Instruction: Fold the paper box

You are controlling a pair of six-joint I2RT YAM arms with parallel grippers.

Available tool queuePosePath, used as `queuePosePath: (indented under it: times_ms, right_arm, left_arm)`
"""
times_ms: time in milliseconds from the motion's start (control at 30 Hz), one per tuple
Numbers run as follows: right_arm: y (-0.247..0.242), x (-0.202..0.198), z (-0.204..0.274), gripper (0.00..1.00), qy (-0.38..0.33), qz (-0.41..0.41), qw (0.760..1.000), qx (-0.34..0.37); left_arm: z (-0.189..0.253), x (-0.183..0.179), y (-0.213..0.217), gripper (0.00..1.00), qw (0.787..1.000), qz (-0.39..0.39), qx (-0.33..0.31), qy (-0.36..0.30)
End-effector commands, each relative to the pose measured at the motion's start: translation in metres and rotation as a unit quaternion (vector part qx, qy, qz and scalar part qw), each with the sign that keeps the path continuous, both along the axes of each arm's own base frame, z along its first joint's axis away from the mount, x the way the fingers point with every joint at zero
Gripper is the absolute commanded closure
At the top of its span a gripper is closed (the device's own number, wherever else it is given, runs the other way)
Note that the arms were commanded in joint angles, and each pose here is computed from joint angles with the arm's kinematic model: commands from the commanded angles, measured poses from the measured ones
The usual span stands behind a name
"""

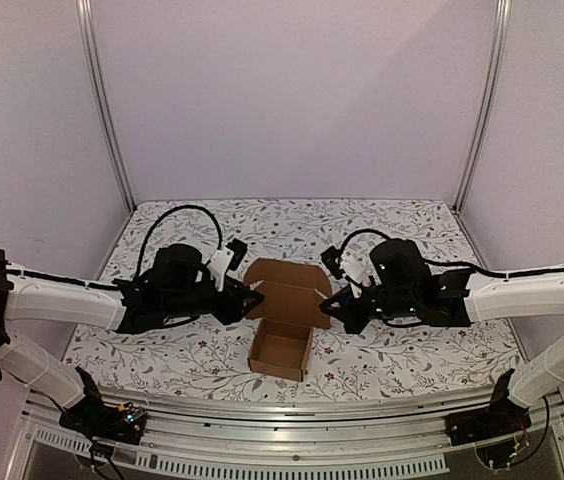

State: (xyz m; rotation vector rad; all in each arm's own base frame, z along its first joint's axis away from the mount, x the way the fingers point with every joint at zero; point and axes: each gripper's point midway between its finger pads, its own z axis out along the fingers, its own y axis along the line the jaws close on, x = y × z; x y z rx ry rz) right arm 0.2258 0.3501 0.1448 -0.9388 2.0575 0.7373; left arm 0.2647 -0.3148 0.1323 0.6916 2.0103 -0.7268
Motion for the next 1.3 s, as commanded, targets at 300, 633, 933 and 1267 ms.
queuePosePath:
  times_ms: [300,633,933,1267]
  right_arm:
    - [-0.002,0.015,0.003,1.00,-0.021,-0.022,0.999,-0.015]
    - [-0.006,0.046,0.015,1.00,-0.055,-0.104,0.993,-0.007]
    - [0.005,0.057,0.023,1.00,-0.066,-0.158,0.985,0.026]
    - [0.007,0.066,0.030,1.00,-0.081,-0.243,0.965,0.056]
  left_arm:
    - [0.012,-0.002,0.006,0.98,1.000,-0.002,-0.009,-0.005]
    - [0.018,0.003,-0.005,1.00,1.000,-0.011,-0.016,-0.006]
    - [0.023,0.018,-0.021,1.00,1.000,-0.004,-0.031,-0.004]
    - [0.026,0.040,-0.029,1.00,0.998,0.044,-0.039,-0.005]
